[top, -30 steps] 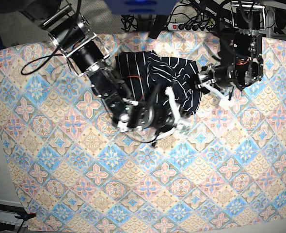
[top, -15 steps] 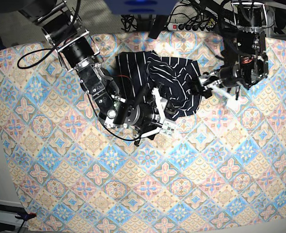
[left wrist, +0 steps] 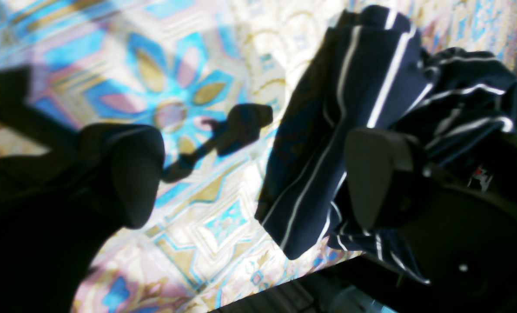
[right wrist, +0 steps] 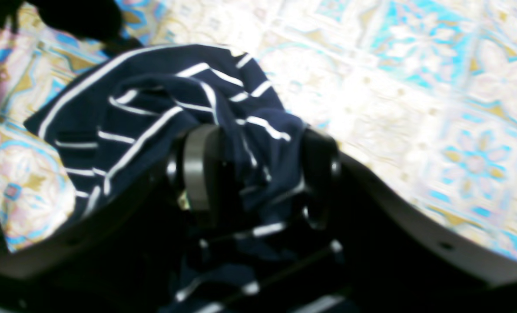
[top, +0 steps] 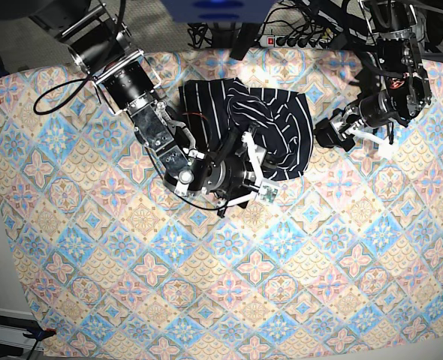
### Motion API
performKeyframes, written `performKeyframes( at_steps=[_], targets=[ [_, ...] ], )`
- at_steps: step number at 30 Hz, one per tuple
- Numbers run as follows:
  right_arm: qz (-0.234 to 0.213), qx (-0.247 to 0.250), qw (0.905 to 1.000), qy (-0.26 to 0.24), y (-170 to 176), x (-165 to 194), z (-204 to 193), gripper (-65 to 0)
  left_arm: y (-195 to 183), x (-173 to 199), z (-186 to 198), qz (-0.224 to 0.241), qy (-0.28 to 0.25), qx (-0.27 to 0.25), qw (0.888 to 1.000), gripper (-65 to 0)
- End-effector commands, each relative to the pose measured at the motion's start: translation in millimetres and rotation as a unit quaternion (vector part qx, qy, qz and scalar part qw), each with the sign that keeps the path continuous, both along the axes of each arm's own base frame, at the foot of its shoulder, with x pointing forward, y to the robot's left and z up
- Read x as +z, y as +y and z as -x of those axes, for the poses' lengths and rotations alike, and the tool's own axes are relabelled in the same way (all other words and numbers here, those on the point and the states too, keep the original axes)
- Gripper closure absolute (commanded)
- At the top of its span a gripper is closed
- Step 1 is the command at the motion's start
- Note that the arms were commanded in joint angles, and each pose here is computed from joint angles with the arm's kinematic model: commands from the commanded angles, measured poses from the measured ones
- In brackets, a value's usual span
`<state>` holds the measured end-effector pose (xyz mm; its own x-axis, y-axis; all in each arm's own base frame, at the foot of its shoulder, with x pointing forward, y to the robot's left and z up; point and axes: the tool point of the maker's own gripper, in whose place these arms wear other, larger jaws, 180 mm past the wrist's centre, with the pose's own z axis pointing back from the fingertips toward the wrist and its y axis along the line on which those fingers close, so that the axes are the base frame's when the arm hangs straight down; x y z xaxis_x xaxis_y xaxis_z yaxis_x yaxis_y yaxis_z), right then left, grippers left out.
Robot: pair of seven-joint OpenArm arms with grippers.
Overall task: Fold the T-shirt properly
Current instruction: 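Press the right gripper into the bunched shirt and tuck its loose fabric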
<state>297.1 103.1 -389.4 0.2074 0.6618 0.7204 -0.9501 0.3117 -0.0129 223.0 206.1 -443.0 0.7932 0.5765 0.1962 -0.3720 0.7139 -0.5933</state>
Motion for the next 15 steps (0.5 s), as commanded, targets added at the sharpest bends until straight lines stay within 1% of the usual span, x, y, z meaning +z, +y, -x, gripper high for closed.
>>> performKeyframes(
  at_steps=[1, 2, 5, 7, 9, 12, 15],
  targets=[
    [-0.020, 0.001, 0.9997, -0.012, 6, 13, -9, -25.9, 4, 8, -7, -0.003, -0.015, 0.000, 1.000, -65.0],
    [-0.016, 0.000, 0.9998, -0.008, 4, 9, -8, -23.1, 4, 8, -7, -0.003, -0.015, 0.000, 1.000, -65.0],
    [-0.015, -0.002, 0.9999, -0.004, 3, 6, -8, -11.6, 4, 8, -8, -0.002, -0.016, 0.000, 1.000, -65.0],
    [-0.015, -0.003, 0.9999, -0.004, 3, 6, -9, -6.5, 4, 9, -8, -0.002, -0.017, 0.000, 1.000, -65.0],
    [-0.016, -0.005, 0.9998, -0.008, 2, 9, -12, -4.7, 4, 9, -8, -0.002, -0.017, 0.000, 1.000, -65.0],
    [-0.021, -0.003, 0.9995, -0.022, 5, 19, -18, -4.6, 3, 7, -7, -0.001, -0.014, 0.000, 1.000, -65.0],
    [-0.052, 0.005, 0.9979, -0.038, 26, 42, -18, -4.6, 3, 7, -7, -0.001, -0.014, 0.000, 1.000, -65.0]
  ],
)
